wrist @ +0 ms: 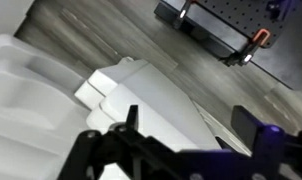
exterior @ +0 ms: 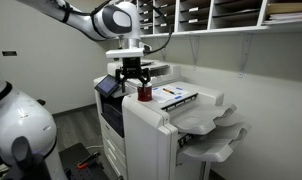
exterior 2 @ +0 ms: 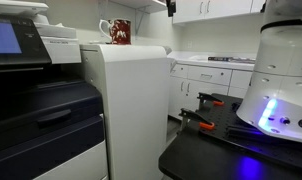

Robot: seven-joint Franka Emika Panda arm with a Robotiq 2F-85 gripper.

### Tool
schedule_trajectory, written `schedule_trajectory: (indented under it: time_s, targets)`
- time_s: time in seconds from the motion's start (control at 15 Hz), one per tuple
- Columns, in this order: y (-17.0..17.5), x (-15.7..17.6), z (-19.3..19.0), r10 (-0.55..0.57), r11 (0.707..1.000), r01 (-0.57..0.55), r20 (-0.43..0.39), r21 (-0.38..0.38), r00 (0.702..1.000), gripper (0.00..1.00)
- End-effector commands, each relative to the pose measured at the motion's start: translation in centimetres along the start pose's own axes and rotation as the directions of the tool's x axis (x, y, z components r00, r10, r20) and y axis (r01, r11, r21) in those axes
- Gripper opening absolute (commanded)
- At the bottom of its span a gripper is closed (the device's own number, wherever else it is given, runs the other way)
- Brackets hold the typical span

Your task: Pick up the pen and put it in the cup

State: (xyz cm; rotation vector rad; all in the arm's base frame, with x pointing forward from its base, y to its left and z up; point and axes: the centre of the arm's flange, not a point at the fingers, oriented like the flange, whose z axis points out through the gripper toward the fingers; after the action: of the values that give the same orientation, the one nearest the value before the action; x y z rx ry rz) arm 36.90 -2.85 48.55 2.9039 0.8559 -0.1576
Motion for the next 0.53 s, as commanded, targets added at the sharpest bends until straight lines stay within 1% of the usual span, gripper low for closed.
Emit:
schedule_trajectory:
  time_s: [0.0,0.13,0.27,0.33,0.4,0.47]
  targets:
    - [4.1,4.8,-2.4,-0.197,0.980,0.197,0.026,0.011,0.980,1.00]
    - [5.7,7.8,-3.3,-0.304,0.952,0.304,0.029,-0.032,0.952,1.00]
    - [7.4,11.3,-3.9,-0.404,0.912,0.405,0.034,-0.063,0.914,1.00]
    - [8.1,12.9,-4.3,-0.438,0.895,0.439,0.035,-0.073,0.898,1.00]
    - [9.0,14.6,-4.4,-0.454,0.887,0.455,0.033,-0.079,0.890,1.00]
    - [9.8,16.3,-4.5,-0.473,0.878,0.474,0.031,-0.069,0.880,1.00]
